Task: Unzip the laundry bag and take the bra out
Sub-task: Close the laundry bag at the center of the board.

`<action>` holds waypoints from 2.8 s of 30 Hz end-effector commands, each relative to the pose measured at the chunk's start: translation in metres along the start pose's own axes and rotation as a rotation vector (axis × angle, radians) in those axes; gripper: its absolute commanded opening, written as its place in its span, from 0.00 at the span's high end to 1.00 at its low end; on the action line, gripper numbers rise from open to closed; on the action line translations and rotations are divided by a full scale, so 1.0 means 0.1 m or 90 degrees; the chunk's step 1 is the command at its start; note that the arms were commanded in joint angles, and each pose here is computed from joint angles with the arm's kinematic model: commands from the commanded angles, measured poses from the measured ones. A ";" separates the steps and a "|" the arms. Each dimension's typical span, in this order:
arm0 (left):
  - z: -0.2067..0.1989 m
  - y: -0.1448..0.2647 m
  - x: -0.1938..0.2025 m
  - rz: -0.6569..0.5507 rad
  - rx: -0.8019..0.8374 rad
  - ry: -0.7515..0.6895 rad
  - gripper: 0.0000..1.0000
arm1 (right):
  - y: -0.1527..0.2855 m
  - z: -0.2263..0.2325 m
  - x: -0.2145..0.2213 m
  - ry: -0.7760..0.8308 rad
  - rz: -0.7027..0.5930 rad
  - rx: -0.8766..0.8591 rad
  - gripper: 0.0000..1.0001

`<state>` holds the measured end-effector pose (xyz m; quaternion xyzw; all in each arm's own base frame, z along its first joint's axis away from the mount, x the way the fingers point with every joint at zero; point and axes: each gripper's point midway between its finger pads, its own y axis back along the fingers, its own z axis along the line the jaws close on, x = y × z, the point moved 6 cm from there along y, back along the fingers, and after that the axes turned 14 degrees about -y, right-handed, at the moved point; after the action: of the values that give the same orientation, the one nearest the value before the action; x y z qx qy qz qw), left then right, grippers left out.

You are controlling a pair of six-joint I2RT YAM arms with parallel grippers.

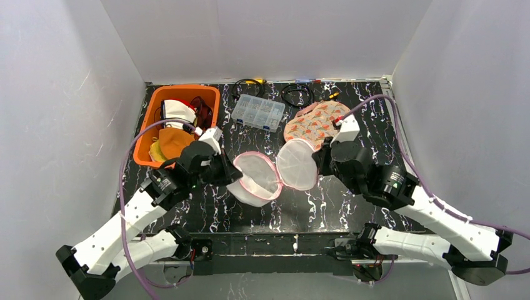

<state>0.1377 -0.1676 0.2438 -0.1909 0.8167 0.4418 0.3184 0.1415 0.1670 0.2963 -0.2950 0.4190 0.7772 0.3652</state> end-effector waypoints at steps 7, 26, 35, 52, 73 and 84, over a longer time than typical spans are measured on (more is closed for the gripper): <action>-0.21 -0.02 -0.11 0.077 0.039 -0.027 1.00 | 0.07 0.06 -0.43 0.134 -0.053 0.077 0.99; -0.22 -0.62 0.27 0.128 0.100 0.015 1.00 | -0.06 -0.26 -0.33 0.236 -0.060 0.226 0.99; -0.10 -0.75 0.45 0.142 0.079 0.036 1.00 | -0.16 -0.03 -0.20 0.327 -0.103 0.283 0.99; 0.02 -0.79 0.69 0.161 0.070 0.058 1.00 | -0.44 0.84 0.75 0.376 -0.019 0.079 0.90; 0.21 -0.55 0.48 0.105 -0.046 -0.021 0.54 | -0.32 0.54 0.48 0.447 -0.104 0.200 0.99; 0.29 -0.70 0.43 0.143 -0.111 -0.066 0.41 | -0.27 0.53 0.41 0.447 -0.116 0.205 0.99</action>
<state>0.1586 -0.1859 0.1634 -0.1220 0.7882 0.5287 0.2904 0.1316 0.2442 0.2596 -0.5163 0.6166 0.5256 0.2773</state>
